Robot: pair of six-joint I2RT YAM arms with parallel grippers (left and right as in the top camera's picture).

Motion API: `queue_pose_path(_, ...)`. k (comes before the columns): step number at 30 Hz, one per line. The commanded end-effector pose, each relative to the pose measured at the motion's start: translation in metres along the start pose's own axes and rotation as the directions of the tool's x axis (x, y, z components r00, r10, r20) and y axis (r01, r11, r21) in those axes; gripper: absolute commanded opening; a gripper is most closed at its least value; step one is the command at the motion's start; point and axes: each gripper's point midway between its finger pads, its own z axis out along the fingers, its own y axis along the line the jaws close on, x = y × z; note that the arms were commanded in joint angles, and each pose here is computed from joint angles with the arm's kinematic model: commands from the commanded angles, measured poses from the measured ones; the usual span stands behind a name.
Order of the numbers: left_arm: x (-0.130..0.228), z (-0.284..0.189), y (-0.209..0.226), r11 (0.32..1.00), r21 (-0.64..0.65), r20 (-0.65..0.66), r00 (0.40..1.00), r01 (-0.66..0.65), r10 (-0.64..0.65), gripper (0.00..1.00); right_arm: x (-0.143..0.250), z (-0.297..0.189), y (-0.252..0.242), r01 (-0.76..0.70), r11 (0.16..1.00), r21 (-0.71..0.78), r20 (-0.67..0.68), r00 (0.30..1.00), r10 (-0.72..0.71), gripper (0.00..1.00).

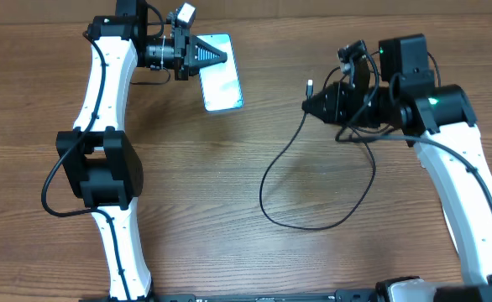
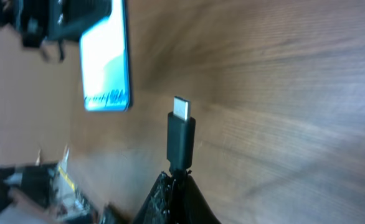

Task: Plug charger to phone and switch on socket
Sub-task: 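Move the held plug under the phone's bottom port with the right gripper, then push the USB-C plug up into the phone's port with the right gripper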

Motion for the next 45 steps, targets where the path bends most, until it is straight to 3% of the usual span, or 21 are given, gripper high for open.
queue_pose_path(1, 0.004, 0.002, -0.033, 0.986, 0.151, -0.013, 0.997, -0.073, 0.076, 0.04, 0.018, -0.019, 0.031, 0.117, 0.988, -0.097, -0.015, 0.993, -0.119, 0.04)
queue_pose_path(6, 0.009, 0.011, -0.041, 0.976, 0.190, -0.030, 0.993, -0.106, 0.113, 0.04, 0.047, -0.011, 0.048, 0.134, 0.970, -0.204, -0.061, 0.987, -0.149, 0.04)
queue_pose_path(13, 0.021, 0.037, -0.047, 0.973, 0.204, -0.086, 0.988, -0.109, 0.129, 0.04, 0.092, 0.035, 0.052, 0.092, 0.951, -0.295, -0.151, 0.978, -0.142, 0.04)
queue_pose_path(23, 0.026, 0.046, -0.050, 0.975, 0.207, -0.112, 0.988, -0.080, 0.105, 0.04, 0.088, 0.049, 0.053, 0.080, 0.950, -0.303, -0.130, 0.984, -0.124, 0.04)
queue_pose_path(32, 0.029, 0.053, -0.051, 0.981, 0.191, -0.151, 0.988, 0.047, -0.018, 0.04, 0.082, 0.062, 0.062, 0.074, 0.950, -0.303, -0.114, 0.987, -0.113, 0.04)
queue_pose_path(45, 0.037, 0.066, -0.054, 0.980, 0.193, -0.182, 0.983, 0.048, -0.012, 0.04, 0.079, 0.071, 0.055, 0.069, 0.959, -0.274, -0.114, 0.988, -0.103, 0.04)
